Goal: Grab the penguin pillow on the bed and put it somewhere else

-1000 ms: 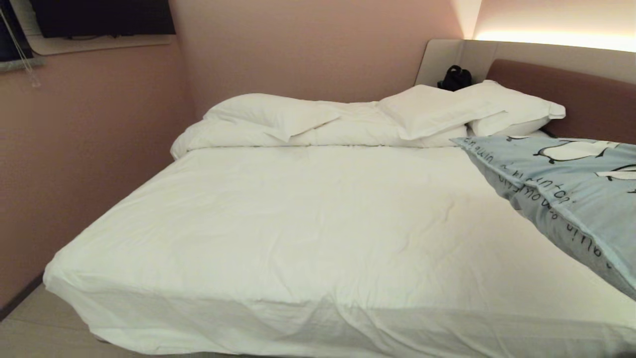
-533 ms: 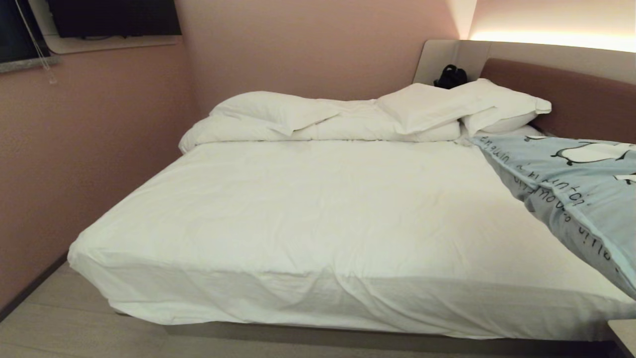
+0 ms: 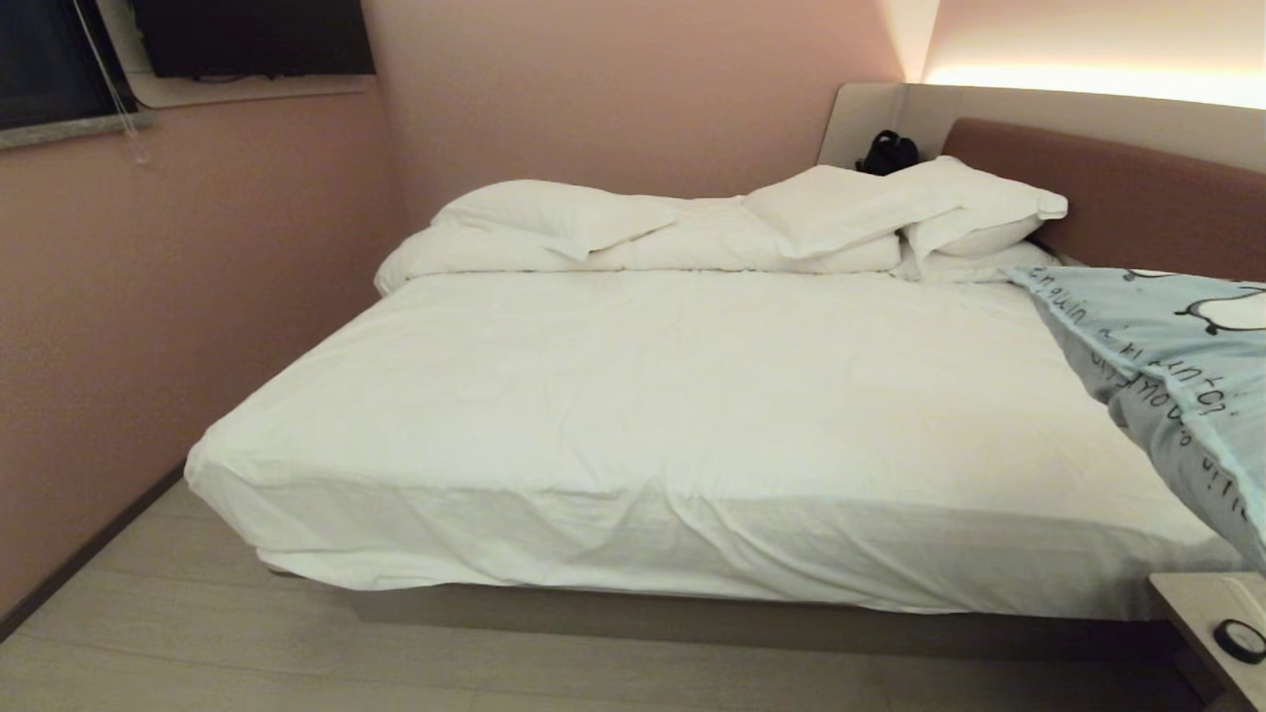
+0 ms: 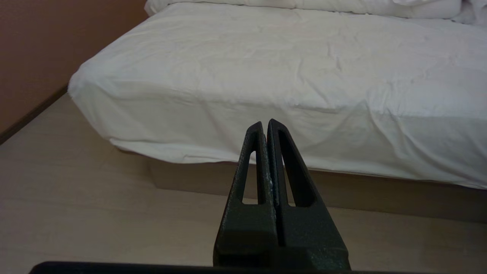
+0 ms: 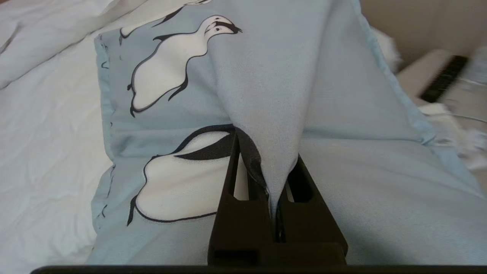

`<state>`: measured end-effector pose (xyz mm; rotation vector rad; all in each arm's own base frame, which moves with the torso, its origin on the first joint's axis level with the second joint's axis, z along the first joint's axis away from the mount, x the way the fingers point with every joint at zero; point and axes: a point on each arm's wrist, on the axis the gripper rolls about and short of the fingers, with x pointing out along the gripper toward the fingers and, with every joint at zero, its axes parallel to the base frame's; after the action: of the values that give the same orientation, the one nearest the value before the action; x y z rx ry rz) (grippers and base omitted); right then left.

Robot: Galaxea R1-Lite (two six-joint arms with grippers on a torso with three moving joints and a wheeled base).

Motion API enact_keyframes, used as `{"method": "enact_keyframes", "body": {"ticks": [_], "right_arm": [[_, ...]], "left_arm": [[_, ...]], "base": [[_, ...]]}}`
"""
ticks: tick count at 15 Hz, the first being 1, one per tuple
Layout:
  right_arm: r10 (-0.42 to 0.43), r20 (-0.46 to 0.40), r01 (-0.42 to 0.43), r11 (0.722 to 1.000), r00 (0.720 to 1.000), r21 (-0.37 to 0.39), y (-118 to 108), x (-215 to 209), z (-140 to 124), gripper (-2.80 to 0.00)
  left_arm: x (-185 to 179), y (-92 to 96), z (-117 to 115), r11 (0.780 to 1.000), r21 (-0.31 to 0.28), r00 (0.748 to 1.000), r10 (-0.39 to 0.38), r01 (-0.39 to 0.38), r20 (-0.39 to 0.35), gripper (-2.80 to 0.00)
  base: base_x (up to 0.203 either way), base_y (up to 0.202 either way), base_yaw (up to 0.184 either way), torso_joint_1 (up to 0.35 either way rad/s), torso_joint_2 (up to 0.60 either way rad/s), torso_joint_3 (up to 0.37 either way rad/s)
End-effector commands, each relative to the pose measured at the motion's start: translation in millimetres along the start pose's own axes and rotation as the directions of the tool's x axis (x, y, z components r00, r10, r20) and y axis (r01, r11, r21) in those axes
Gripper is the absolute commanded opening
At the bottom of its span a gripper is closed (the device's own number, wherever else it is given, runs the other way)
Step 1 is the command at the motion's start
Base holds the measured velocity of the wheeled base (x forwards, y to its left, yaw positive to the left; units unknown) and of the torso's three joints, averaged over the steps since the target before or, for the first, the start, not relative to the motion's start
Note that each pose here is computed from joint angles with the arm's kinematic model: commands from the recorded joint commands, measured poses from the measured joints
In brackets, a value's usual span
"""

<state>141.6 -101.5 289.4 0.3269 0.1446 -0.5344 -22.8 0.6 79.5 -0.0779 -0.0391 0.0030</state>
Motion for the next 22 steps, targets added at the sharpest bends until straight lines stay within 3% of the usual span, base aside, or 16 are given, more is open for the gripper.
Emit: {"method": "enact_keyframes", "body": {"ticks": [1, 5, 7, 13, 17, 18, 20, 22], "right_arm": [[-0.041, 0.037, 0.041, 0.999, 0.998, 0.009, -7, -11, 2, -2.8], [-0.141, 0.077, 0.139, 0.99, 0.987, 0.03, -21, -26, 1, -2.8], [-0.25, 0.101, 0.247, 0.968, 0.963, 0.041, -26, -33, -5, -2.8], [-0.379, 0.089, 0.374, 0.925, 0.921, 0.073, -37, -34, -14, -2.8], [-0.541, 0.067, 0.534, 0.84, 0.838, 0.102, -47, -32, -26, -2.8], [-0.557, 0.069, 0.548, 0.829, 0.828, 0.112, -48, -33, -27, -2.8], [-0.628, 0.076, 0.614, 0.775, 0.774, 0.152, -51, -36, -29, -2.8], [-0.665, 0.061, 0.649, 0.742, 0.744, 0.168, -57, -36, -33, -2.8]], "left_arm": [[0, 0.0, 0, 1.0, -0.001, 1.0, 0.0, 0.0, 0.001, -2.8], [0, 0.0, 0, 1.0, -0.001, 1.0, 0.0, 0.0, 0.001, -2.8], [0, 0.0, 0, 1.0, -0.001, 1.0, 0.0, 0.0, 0.001, -2.8], [0, 0.0, 0, 1.0, -0.001, 1.0, 0.0, 0.0, 0.001, -2.8], [0, 0.0, 0, 1.0, -0.001, 1.0, 0.0, 0.0, 0.001, -2.8], [0, 0.0, 0, 1.0, -0.001, 1.0, 0.0, 0.0, 0.001, -2.8], [0, 0.0, 0, 1.0, -0.001, 1.0, 0.0, 0.0, 0.001, -2.8], [0, 0.0, 0, 1.0, -0.001, 1.0, 0.0, 0.0, 0.001, -2.8]], "base": [[-0.191, 0.0, 0.004, 0.002, 0.0, 0.007], [-0.172, 0.0, -0.005, -0.002, 0.0, 0.003], [0.0, 0.0, 0.0, 0.0, 0.0, 0.0], [0.0, 0.0, 0.0, 0.0, 0.0, 0.0], [0.0, 0.0, 0.0, 0.0, 0.0, 0.0], [0.0, 0.0, 0.0, 0.0, 0.0, 0.0], [0.0, 0.0, 0.0, 0.0, 0.0, 0.0], [0.0, 0.0, 0.0, 0.0, 0.0, 0.0]]}}
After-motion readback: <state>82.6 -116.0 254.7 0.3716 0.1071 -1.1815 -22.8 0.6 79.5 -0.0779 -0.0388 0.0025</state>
